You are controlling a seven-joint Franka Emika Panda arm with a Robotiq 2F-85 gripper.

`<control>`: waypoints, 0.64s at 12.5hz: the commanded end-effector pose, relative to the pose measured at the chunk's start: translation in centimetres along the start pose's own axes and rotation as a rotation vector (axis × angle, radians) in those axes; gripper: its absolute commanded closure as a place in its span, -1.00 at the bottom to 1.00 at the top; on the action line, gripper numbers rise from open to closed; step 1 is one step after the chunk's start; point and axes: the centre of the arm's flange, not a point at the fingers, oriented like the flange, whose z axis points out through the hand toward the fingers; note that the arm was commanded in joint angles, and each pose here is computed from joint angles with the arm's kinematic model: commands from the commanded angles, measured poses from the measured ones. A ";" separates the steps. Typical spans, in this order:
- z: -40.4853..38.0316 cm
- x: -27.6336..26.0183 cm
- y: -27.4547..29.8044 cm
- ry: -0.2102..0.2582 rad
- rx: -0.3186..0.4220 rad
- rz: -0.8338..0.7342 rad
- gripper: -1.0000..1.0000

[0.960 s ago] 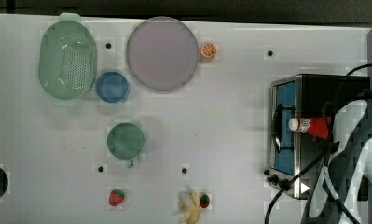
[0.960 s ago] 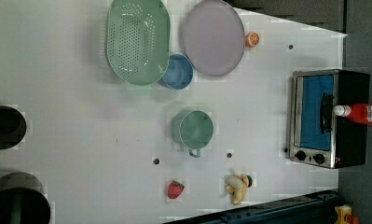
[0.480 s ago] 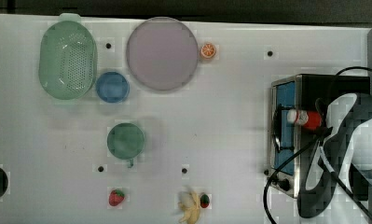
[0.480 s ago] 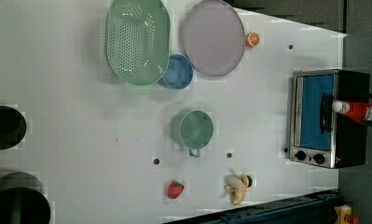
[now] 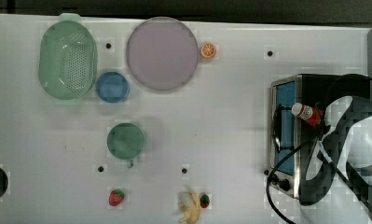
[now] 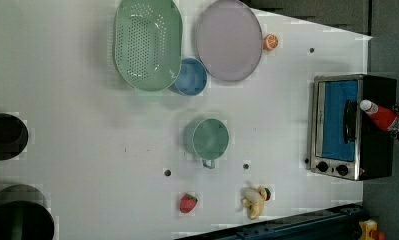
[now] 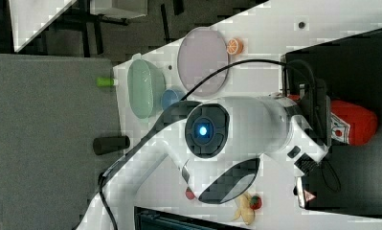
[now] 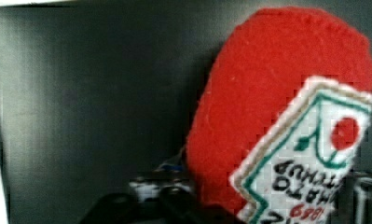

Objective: Pick Ketchup from oven and place it on table.

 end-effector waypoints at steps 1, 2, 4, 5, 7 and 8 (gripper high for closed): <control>-2.8 0.5 -0.4 0.026 0.059 0.010 -0.27; -3.1 0.6 -0.3 0.028 0.062 0.011 -0.27; -5.2 0.5 -0.6 0.032 0.086 0.002 -0.27; -6.9 0.2 -0.9 0.026 0.098 -0.008 -0.27; -11.1 -0.9 -1.6 0.009 0.100 -0.045 -0.27; -13.1 -1.6 -1.8 0.012 0.077 -0.074 -0.27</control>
